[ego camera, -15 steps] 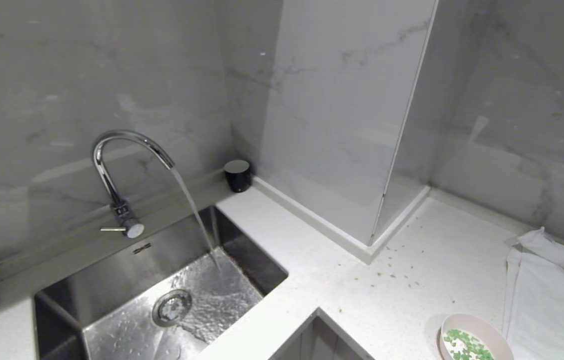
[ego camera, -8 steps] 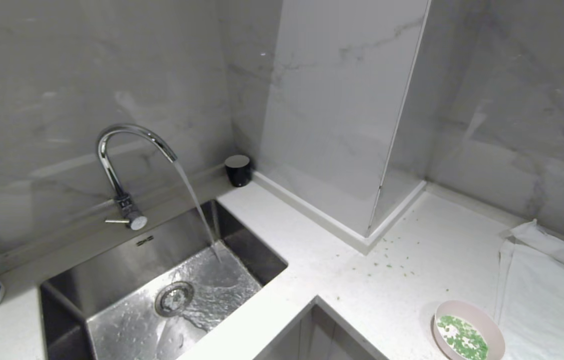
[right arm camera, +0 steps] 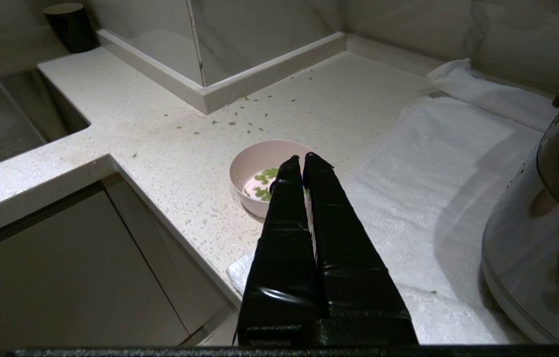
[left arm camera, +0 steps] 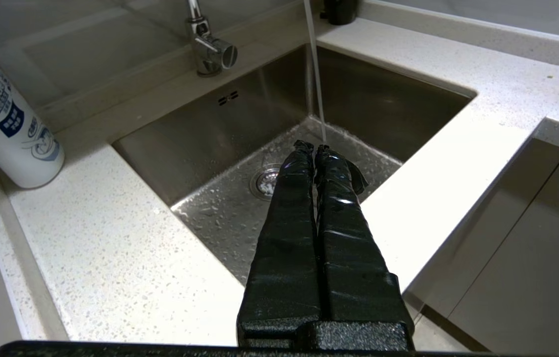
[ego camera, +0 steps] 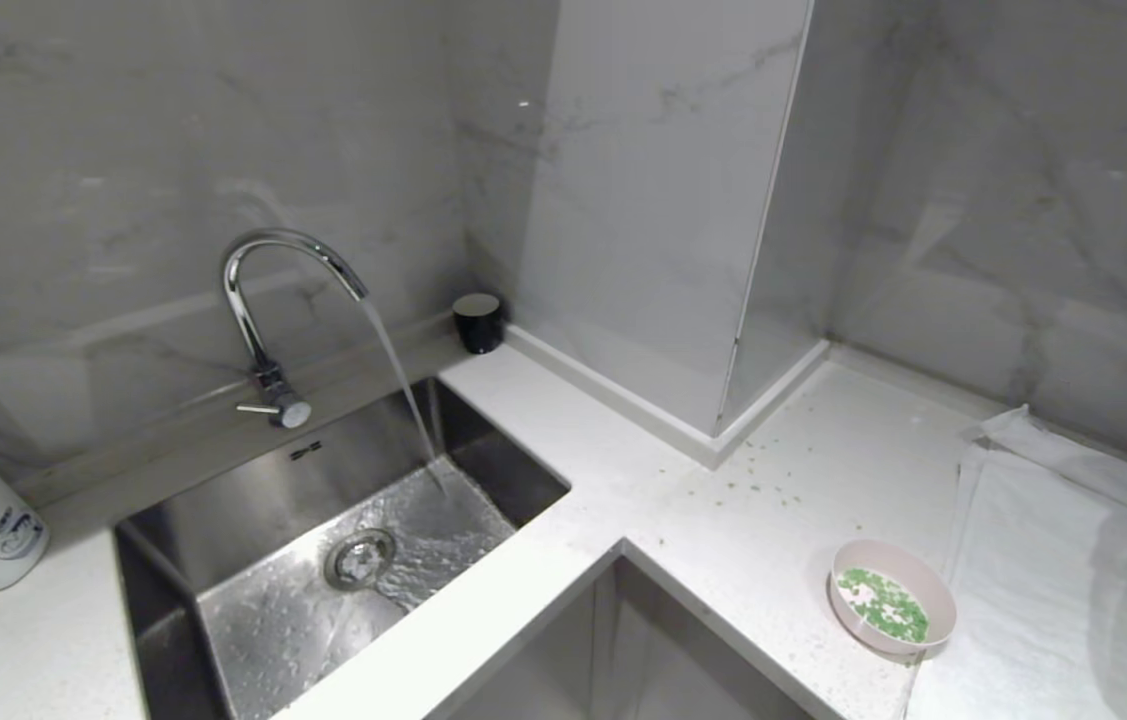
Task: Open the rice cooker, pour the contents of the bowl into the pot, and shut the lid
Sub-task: Pick up the bowl on the table
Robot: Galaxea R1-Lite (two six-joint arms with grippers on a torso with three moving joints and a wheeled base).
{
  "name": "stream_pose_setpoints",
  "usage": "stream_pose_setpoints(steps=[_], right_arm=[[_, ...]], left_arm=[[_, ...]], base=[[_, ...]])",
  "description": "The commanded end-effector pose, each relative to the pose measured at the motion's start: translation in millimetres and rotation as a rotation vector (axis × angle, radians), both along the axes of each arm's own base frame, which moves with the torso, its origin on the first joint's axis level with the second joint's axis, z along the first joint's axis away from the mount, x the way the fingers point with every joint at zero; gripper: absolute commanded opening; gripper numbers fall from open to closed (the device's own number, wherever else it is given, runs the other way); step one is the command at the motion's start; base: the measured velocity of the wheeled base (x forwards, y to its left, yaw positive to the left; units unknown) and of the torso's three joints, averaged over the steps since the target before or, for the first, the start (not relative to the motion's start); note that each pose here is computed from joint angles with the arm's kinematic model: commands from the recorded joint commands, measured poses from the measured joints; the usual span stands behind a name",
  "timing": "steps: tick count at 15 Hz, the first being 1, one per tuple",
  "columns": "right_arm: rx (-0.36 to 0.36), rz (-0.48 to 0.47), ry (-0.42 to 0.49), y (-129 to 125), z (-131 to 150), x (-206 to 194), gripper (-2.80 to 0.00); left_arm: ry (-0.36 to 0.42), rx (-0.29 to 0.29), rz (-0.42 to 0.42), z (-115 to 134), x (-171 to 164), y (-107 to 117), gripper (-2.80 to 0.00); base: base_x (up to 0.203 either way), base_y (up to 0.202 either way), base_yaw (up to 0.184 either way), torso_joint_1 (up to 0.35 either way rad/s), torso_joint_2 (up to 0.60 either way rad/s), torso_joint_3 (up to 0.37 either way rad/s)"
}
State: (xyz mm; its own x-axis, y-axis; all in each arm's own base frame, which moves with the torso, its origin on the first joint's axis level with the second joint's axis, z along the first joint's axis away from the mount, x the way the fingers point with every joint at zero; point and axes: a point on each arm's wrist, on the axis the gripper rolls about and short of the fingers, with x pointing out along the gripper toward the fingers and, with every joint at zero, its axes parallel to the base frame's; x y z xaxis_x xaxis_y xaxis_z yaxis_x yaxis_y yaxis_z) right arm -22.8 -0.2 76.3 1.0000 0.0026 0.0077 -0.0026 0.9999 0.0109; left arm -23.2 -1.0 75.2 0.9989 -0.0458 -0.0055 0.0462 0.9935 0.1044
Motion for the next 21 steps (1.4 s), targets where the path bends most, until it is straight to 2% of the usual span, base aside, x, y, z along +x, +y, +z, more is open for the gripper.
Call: stream_pose_setpoints(steps=[1, 15, 18, 20, 21], right_arm=[[0.001, -0.001, -0.001, 0.0, -0.3, 0.0, -2.8], [-0.011, 0.001, -0.002, 0.1, -0.3, 0.0, -2.8], [-0.123, 0.02, 0.006, 0.5, -1.5, 0.1, -2.8], [-0.126, 0.013, -0.009, 0.4, 7.5, -1.3, -2.8], [-0.111, 0.007, -0.018, 0.3, 25.1, -2.1, -2.8]], left_arm=[[-0.001, 0.001, 0.0, 0.4, 0.0, 0.0, -2.8], [0.005, 0.007, -0.003, -0.1, -0.3, -0.1, -2.8], [0.005, 0.006, -0.003, -0.1, -0.3, -0.1, -2.8], [0.005, -0.001, -0.002, -0.1, -0.3, 0.0, -2.8], [0.004, -0.014, 0.0, 0.3, -0.4, 0.1, -2.8]], base=[[0.0, 0.0, 0.0, 0.0, 0.0, 0.0], [0.0, 0.0, 0.0, 0.0, 0.0, 0.0], [0.0, 0.0, 0.0, 0.0, 0.0, 0.0], [0.0, 0.0, 0.0, 0.0, 0.0, 0.0], [0.0, 0.0, 0.0, 0.0, 0.0, 0.0]])
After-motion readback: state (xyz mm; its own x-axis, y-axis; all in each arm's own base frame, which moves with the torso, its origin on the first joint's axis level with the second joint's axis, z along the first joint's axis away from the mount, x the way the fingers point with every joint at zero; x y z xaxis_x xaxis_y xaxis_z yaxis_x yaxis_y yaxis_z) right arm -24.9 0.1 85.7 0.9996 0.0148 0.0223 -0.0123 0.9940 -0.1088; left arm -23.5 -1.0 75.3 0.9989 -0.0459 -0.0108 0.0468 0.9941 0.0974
